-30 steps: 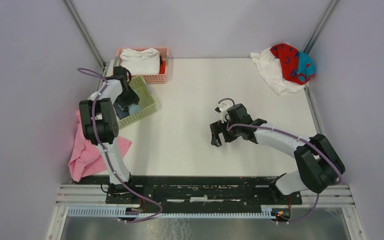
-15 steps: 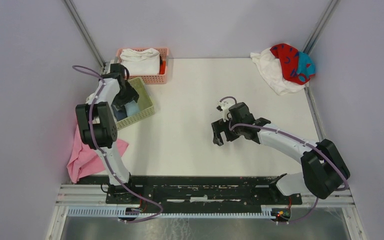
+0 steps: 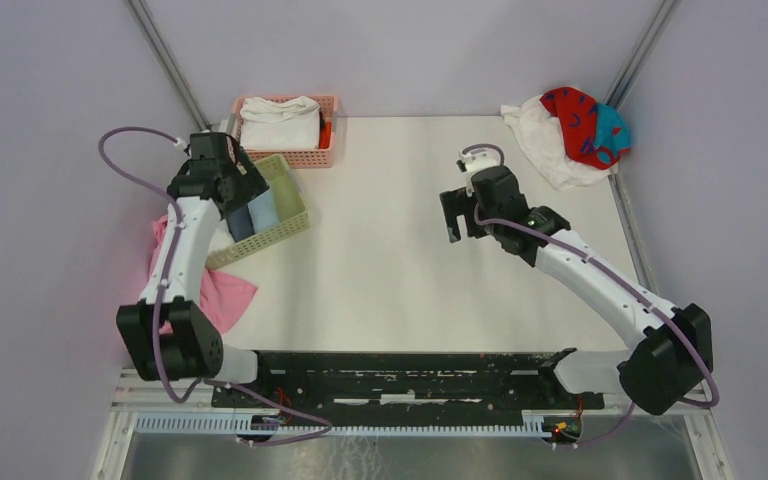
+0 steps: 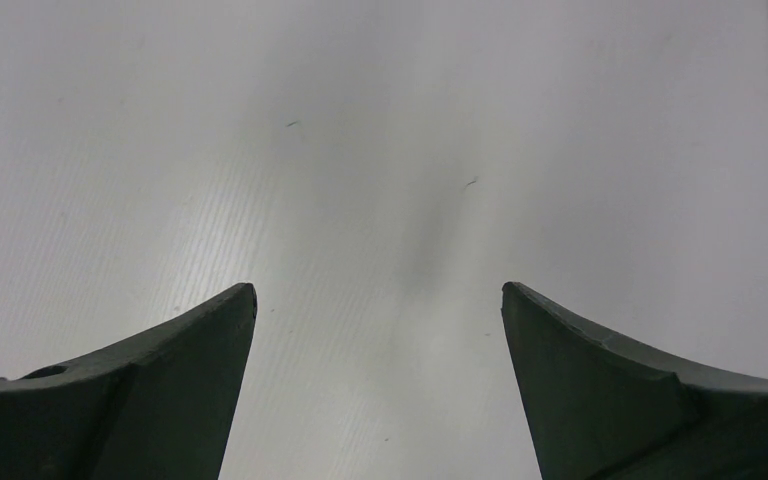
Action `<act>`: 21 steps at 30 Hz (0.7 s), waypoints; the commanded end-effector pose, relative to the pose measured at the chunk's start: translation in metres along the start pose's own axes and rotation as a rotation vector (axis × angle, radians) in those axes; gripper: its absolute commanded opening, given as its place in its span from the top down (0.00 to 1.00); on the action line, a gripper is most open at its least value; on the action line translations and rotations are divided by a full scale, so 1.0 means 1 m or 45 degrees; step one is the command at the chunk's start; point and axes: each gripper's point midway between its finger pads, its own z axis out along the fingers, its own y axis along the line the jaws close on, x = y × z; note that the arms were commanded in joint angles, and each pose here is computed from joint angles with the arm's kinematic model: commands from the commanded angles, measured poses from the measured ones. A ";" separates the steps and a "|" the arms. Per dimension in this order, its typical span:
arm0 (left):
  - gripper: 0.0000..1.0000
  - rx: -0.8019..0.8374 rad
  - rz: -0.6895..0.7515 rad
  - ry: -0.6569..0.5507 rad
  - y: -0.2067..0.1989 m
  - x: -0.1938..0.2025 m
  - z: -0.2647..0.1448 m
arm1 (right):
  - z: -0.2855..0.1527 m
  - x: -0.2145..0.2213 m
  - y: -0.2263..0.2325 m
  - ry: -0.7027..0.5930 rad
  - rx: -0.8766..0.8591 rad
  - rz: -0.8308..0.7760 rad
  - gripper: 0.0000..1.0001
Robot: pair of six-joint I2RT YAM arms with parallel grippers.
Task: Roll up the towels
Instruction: Pick up the towel at the center of the board.
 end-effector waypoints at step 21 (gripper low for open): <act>0.01 0.188 0.273 -0.712 -0.017 0.001 -0.118 | 0.137 -0.036 -0.331 0.080 0.701 0.725 0.00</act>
